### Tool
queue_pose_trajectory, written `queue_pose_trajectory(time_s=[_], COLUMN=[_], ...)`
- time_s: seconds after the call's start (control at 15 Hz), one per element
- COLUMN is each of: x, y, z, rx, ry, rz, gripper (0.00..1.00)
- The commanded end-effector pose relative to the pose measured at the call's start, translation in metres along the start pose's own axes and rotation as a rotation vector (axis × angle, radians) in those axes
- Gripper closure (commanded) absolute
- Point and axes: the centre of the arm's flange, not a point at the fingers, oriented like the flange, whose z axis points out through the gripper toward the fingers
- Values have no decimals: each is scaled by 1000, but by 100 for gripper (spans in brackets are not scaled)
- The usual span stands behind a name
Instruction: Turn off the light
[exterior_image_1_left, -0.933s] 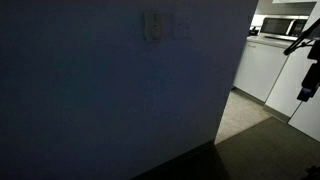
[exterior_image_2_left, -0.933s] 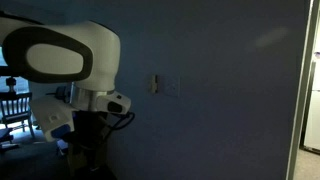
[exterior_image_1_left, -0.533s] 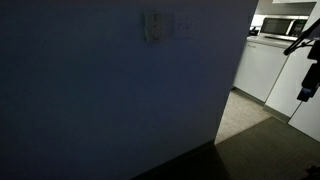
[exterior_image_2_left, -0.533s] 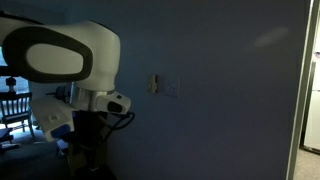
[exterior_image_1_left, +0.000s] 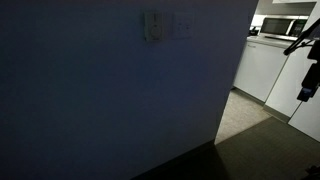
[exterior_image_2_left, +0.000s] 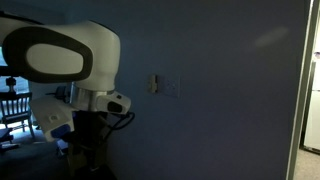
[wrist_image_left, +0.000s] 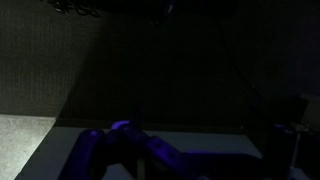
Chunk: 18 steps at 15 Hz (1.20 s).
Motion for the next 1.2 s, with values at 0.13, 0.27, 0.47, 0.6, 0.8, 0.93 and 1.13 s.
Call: queue_pose_trajectory(time_s=[0.13,0.27,0.47,0.6,0.8,0.93,1.13], x=[0,0,7,17,31,43,67], y=[0,0,-9,-16,-30,-41,-58], z=[0,0,3,5,6,7,4], rx=[0,0,-16,-39,-102,-162,-302], ry=[0,0,10,16,15,5,-42], rz=[0,0,-2,-28,-94,-163,-272], gripper=[0,0,0,0,0,0,0])
